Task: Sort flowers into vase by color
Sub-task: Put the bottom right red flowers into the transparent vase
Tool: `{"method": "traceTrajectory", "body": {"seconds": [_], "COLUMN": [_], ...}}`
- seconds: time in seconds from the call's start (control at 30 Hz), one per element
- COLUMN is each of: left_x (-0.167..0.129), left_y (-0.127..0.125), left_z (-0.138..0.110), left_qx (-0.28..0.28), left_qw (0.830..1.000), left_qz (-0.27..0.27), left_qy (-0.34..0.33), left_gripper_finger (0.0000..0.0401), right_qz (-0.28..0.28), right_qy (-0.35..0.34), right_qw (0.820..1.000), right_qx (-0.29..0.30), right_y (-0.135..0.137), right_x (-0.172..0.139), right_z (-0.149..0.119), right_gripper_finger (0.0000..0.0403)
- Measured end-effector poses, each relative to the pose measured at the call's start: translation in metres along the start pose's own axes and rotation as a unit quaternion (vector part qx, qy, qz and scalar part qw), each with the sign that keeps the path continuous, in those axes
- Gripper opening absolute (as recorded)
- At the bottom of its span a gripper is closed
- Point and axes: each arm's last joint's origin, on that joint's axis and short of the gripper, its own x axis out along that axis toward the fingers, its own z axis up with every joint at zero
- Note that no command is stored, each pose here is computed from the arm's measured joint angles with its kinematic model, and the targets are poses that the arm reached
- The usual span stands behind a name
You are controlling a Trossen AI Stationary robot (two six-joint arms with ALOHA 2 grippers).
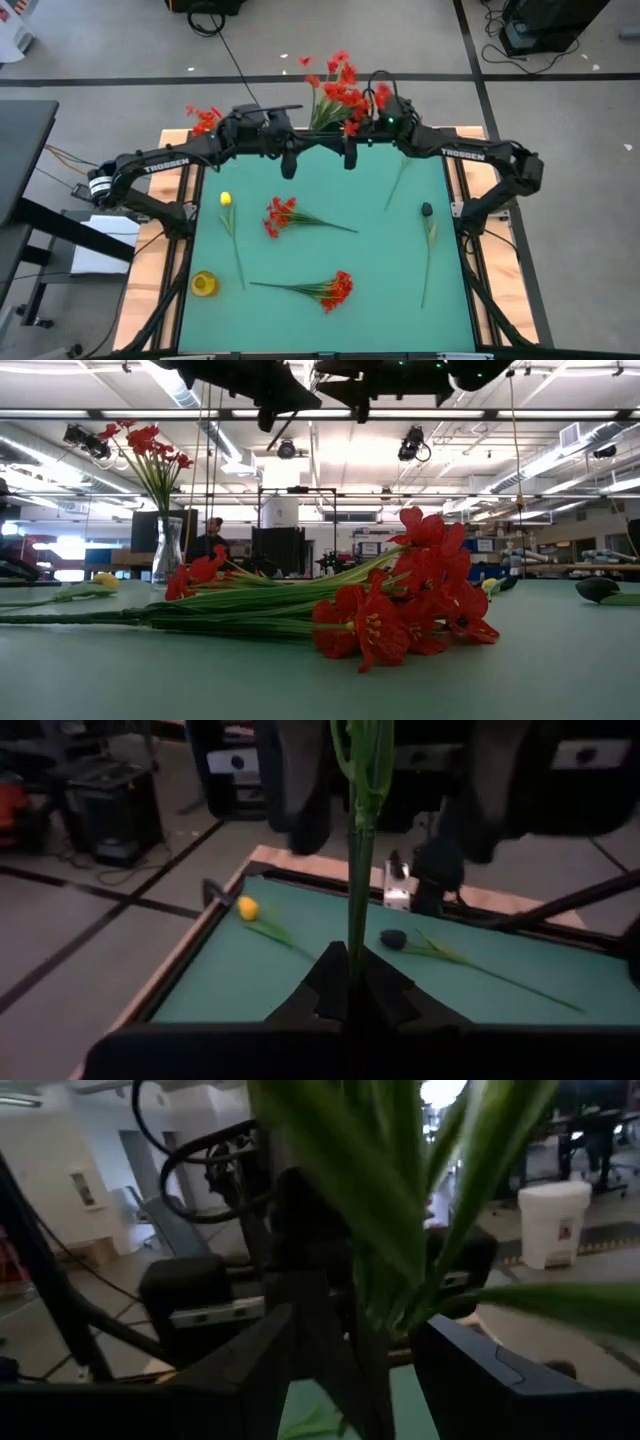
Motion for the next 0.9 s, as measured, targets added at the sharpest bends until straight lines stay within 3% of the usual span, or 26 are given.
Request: {"method": "traceTrajectory", "body": {"seconds": [0.17, 0.23, 0.37, 0.4, 0.47, 0.6, 0.77, 0.9], "left_x": [-0.001, -0.002, -0.002, -0.002, -0.008, -0.042, -0.084, -0.114], "left_y": [0.000, 0.000, 0.001, 0.001, 0.001, -0.006, -0.012, -0.014], "left_z": [0.000, 0.000, -0.004, -0.004, -0.002, 0.020, 0.045, 0.066], "left_qx": [-0.007, -0.008, -0.016, -0.024, -0.045, -0.079, -0.055, -0.069], "left_qw": [1.000, 1.000, 0.999, 0.999, 0.998, 0.987, 0.965, 0.951], "left_qz": [0.007, 0.007, 0.016, 0.022, 0.035, 0.056, 0.122, 0.201], "left_qy": [0.002, 0.005, 0.023, 0.026, 0.039, 0.132, 0.228, 0.226], "left_gripper_finger": [0.0009, 0.0009, 0.0016, 0.0022, 0.0042, 0.0100, 0.0167, 0.0194], "right_qz": [0.001, 0.007, 0.032, 0.031, 0.022, 0.007, -0.016, -0.033], "right_qy": [-0.010, -0.012, -0.001, 0.000, -0.001, 0.031, 0.074, 0.086], "right_qw": [1.000, 1.000, 0.999, 0.999, 0.999, 0.998, 0.994, 0.992], "right_qx": [-0.007, -0.011, -0.025, -0.030, -0.031, -0.054, -0.084, -0.081], "right_y": [-0.005, -0.007, -0.012, -0.012, -0.012, -0.013, -0.023, -0.036], "right_x": [0.009, 0.013, 0.023, 0.024, 0.030, 0.042, 0.068, 0.092], "right_z": [0.009, 0.011, 0.008, 0.007, 0.006, 0.001, -0.009, -0.015], "right_gripper_finger": [0.0182, 0.0145, 0.0027, 0.0018, 0.0015, 0.0011, 0.0011, 0.0011]}}
